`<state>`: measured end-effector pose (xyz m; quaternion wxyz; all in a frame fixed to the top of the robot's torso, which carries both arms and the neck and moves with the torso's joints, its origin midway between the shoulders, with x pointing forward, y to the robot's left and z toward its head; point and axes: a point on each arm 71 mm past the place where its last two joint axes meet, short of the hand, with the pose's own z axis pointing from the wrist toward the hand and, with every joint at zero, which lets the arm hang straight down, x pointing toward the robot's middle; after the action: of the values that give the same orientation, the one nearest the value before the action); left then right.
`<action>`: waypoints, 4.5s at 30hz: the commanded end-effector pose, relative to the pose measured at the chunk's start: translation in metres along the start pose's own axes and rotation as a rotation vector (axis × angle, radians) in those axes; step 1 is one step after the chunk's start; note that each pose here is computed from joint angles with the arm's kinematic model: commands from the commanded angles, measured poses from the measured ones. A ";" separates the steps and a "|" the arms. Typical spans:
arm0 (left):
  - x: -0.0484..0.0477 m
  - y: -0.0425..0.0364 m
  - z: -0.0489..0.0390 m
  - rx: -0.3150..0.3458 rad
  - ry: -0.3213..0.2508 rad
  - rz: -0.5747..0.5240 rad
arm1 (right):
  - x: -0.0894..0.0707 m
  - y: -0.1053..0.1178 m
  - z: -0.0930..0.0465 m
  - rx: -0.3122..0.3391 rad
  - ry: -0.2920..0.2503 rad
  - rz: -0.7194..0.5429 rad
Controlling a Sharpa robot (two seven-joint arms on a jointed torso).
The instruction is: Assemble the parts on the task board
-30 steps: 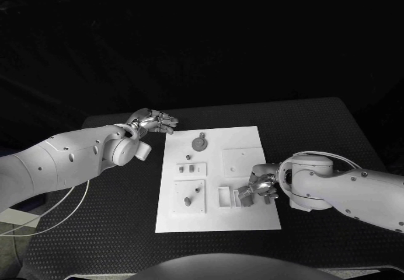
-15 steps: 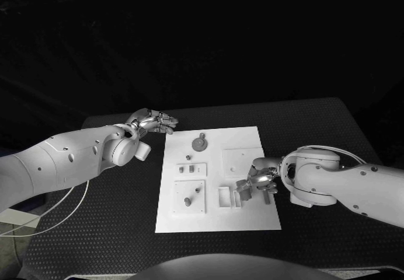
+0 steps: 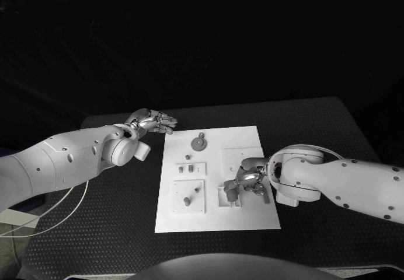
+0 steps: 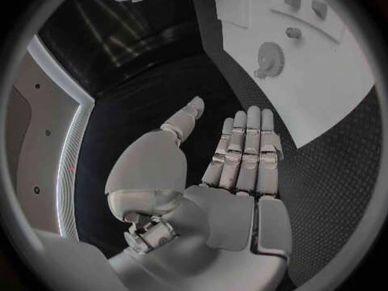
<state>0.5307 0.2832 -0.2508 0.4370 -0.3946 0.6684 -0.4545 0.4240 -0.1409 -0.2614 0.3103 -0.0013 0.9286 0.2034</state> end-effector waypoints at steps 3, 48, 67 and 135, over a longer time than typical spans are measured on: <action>0.0032 -0.0019 0.0008 0.008 0.016 -0.006 | 0.001 -0.001 0.008 0.012 0.042 0.045; 0.0013 -0.0012 -0.0003 0.005 0.014 -0.005 | 0.015 -0.004 0.024 0.036 0.096 0.035; 0.0009 -0.0011 -0.0005 0.005 0.014 -0.006 | 0.014 -0.004 0.025 0.035 0.061 0.048; 0.0001 -0.0004 -0.0015 -0.001 0.016 -0.003 | -0.025 -0.086 -0.031 0.224 -0.015 -0.234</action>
<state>0.5295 0.2866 -0.2511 0.4358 -0.3967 0.6704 -0.4509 0.4388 -0.2360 -0.2537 0.3416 -0.0600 0.9354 0.0687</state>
